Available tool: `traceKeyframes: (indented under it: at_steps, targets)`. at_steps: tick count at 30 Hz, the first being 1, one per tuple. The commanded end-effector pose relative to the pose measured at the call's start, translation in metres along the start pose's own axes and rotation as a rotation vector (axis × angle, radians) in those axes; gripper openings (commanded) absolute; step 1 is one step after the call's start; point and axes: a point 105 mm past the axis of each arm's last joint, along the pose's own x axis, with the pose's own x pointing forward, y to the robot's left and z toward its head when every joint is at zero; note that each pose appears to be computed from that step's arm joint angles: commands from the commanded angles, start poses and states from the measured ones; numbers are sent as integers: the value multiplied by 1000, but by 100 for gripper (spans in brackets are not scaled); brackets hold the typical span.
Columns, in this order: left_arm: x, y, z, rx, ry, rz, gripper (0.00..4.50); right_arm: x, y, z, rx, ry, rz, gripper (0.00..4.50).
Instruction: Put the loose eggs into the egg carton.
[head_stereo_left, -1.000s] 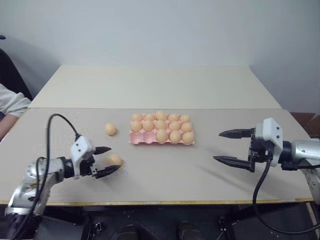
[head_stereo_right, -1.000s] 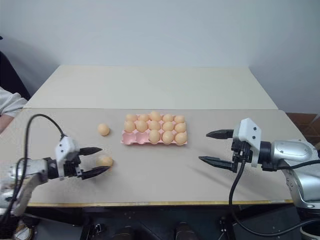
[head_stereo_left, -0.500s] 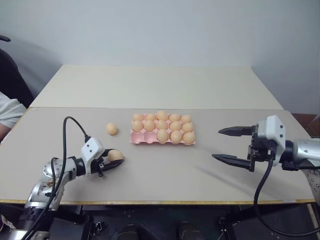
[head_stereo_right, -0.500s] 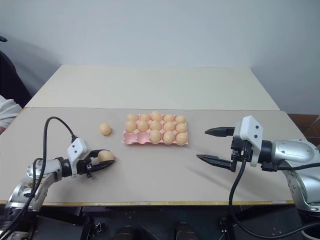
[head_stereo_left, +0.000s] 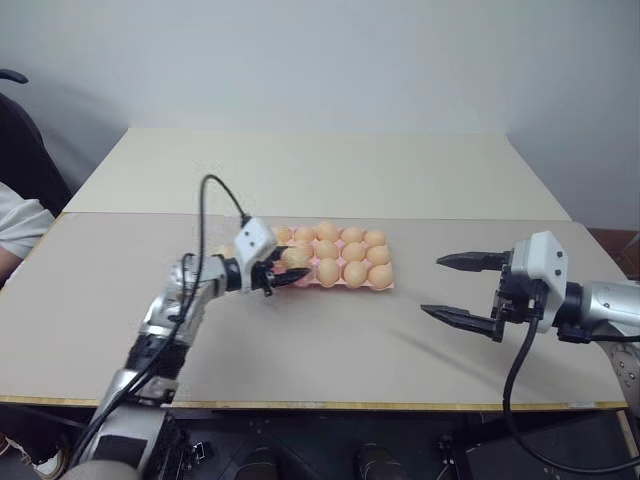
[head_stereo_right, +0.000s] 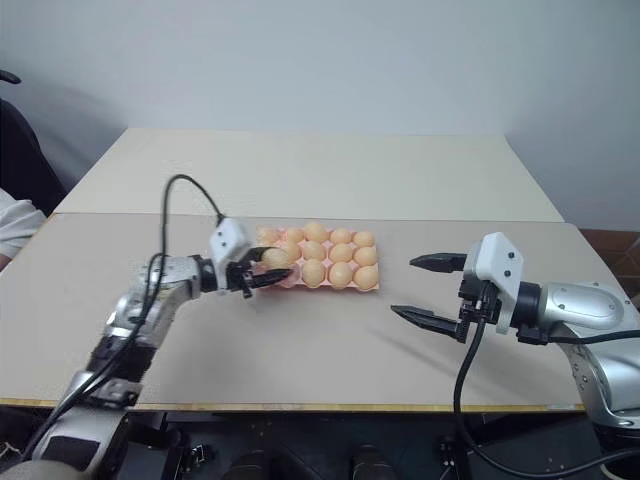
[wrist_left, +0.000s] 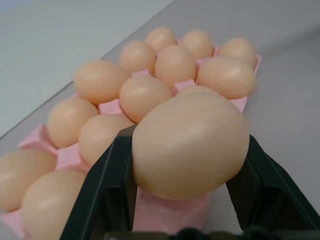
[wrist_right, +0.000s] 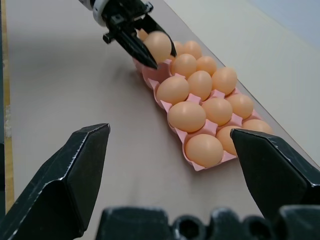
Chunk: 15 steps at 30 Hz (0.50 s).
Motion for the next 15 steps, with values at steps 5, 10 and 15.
traceKeyframes:
  at_steps: [5,10,15]
  targets:
    - [-1,9,11,47,-26,12,443,-6,3,12,-42,-25,-48,450]
    - [-25,18,26,68,-73,49,447,-6,5,11,-36,-26,-52,450]
    - [-76,19,44,41,-120,52,447,-5,6,10,-27,-33,-37,450]
